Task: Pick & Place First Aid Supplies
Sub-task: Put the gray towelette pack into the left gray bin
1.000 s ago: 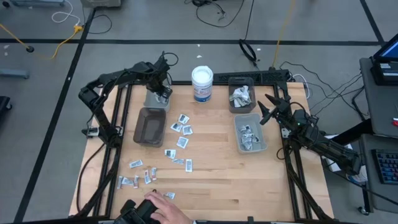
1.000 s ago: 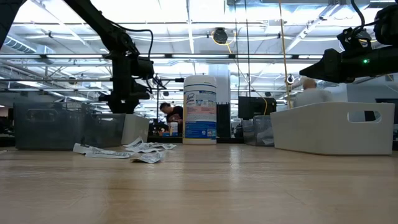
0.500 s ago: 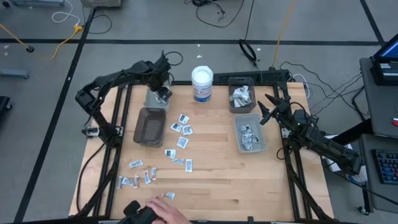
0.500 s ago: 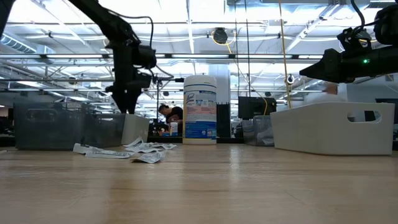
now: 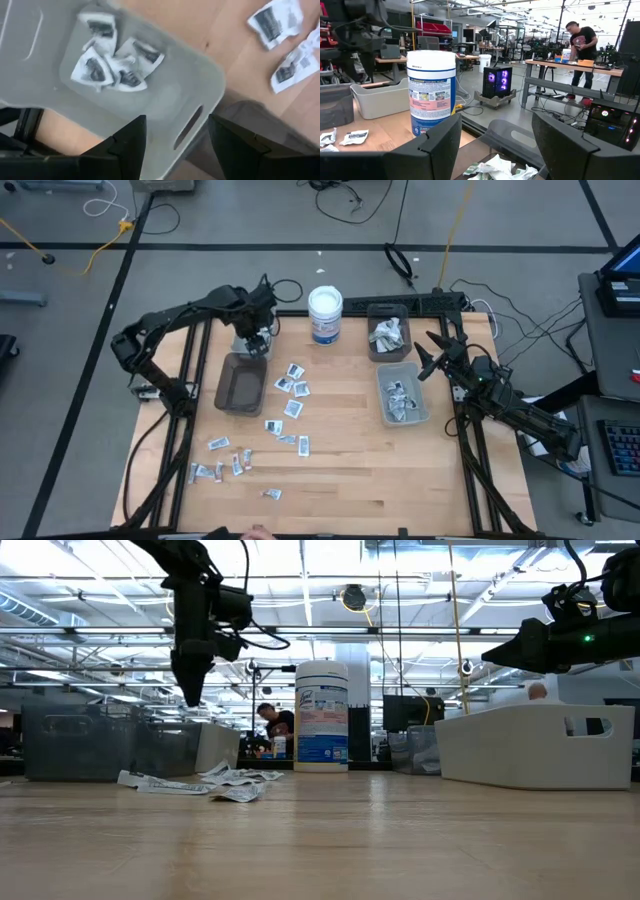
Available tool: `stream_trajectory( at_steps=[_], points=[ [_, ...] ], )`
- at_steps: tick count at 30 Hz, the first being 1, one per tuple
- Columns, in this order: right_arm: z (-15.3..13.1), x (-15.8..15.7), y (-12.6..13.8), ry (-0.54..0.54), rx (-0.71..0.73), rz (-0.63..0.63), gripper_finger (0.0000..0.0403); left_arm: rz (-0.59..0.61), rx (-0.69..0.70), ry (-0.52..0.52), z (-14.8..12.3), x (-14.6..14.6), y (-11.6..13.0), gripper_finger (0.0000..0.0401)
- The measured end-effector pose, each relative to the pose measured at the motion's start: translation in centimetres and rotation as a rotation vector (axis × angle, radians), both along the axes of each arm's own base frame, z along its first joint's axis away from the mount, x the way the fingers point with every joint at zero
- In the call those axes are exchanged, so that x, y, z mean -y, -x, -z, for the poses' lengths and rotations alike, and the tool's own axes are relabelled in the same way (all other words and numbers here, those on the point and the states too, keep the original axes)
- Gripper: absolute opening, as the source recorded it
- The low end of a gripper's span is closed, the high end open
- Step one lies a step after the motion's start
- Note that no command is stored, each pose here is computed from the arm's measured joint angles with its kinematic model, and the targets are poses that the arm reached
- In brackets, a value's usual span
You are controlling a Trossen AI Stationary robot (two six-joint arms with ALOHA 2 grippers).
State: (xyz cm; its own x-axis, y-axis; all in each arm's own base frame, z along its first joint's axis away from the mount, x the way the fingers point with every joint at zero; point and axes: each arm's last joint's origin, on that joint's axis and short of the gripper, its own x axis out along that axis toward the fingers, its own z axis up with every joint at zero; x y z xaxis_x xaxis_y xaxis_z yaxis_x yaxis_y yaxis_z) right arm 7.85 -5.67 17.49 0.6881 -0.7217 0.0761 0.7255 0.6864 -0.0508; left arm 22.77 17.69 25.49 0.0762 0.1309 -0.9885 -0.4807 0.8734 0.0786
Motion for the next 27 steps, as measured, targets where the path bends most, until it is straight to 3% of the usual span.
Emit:
stream_trajectory(
  at_steps=[14,27],
  points=[
    [0.0,0.0,0.0,0.000,0.000,0.000,0.0238,0.219,0.048,0.007,0.0,9.5,-5.2,0.0218],
    [0.0,0.0,0.0,0.000,0.000,0.000,0.0238,0.377,0.052,0.034,0.0,17.3,-6.3,0.0218]
  ],
)
